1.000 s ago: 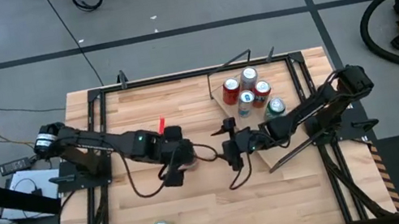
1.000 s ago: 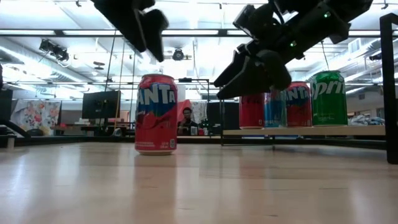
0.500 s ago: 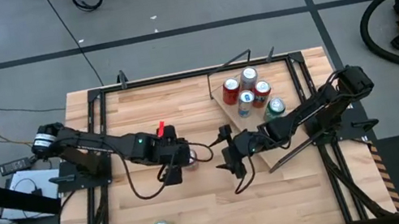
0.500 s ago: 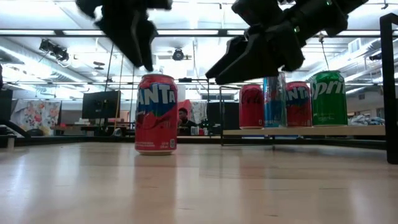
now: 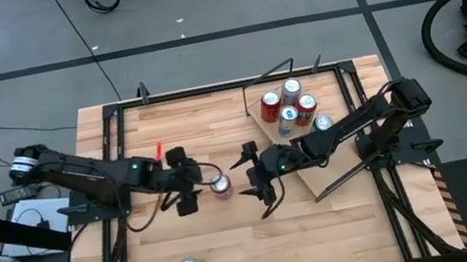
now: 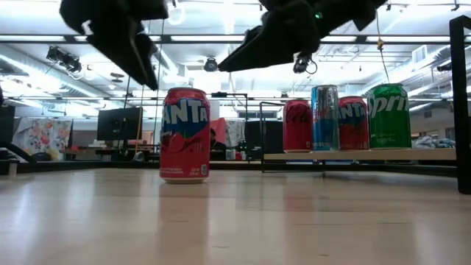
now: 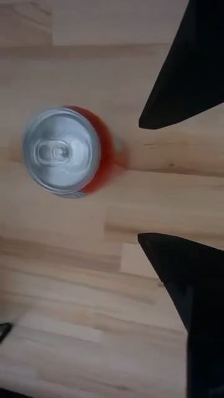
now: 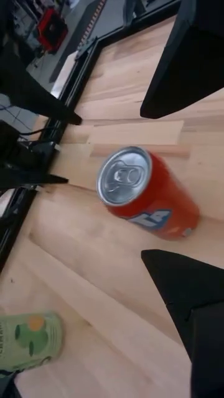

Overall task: Place canned beverage on shelf
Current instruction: Put the orange soda can on the shelf, aligned with the other green soda can

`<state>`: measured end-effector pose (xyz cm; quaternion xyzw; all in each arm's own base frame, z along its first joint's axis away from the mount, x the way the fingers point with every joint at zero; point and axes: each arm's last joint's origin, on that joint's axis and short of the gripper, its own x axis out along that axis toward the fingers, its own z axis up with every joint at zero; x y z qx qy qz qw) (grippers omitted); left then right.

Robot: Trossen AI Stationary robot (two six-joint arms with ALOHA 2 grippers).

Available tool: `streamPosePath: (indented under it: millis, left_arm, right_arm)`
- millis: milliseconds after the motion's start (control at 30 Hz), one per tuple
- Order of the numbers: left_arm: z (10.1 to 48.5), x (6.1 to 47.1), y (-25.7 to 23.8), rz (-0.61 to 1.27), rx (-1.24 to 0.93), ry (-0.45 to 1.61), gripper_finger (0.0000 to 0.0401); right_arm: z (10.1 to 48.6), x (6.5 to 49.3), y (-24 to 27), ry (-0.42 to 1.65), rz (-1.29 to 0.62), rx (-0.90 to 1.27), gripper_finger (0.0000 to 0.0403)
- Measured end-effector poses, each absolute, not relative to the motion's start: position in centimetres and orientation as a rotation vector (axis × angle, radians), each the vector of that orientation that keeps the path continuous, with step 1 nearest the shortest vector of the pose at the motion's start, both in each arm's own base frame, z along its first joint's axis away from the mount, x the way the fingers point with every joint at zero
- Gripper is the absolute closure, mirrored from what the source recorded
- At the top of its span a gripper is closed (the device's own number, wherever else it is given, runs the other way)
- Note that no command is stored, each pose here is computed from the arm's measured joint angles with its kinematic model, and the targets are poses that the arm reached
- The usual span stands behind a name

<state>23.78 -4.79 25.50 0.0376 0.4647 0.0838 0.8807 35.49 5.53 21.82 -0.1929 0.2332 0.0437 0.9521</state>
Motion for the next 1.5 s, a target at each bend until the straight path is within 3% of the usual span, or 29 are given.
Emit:
streamPosePath:
  millis: [367,600,767,1500]
  left_arm:
    - [26.1,21.5,-3.2,0.234,0.061,0.660,0.0104]
    - [27.7,20.6,-1.6,0.492,0.236,0.544,0.0104]
    - [29.5,20.3,-0.1,0.649,0.247,0.427,0.0104]
    - [30.0,19.7,0.0,0.624,0.182,0.387,0.0104]
  right_arm:
    - [22.9,39.1,5.5,0.569,0.142,-0.428,0.0029]
    - [22.9,41.2,4.8,0.552,0.152,-0.448,0.0024]
    - [22.8,41.8,4.2,0.573,0.137,-0.413,0.0011]
    - [25.4,43.0,4.2,0.602,0.125,-0.312,0.0007]
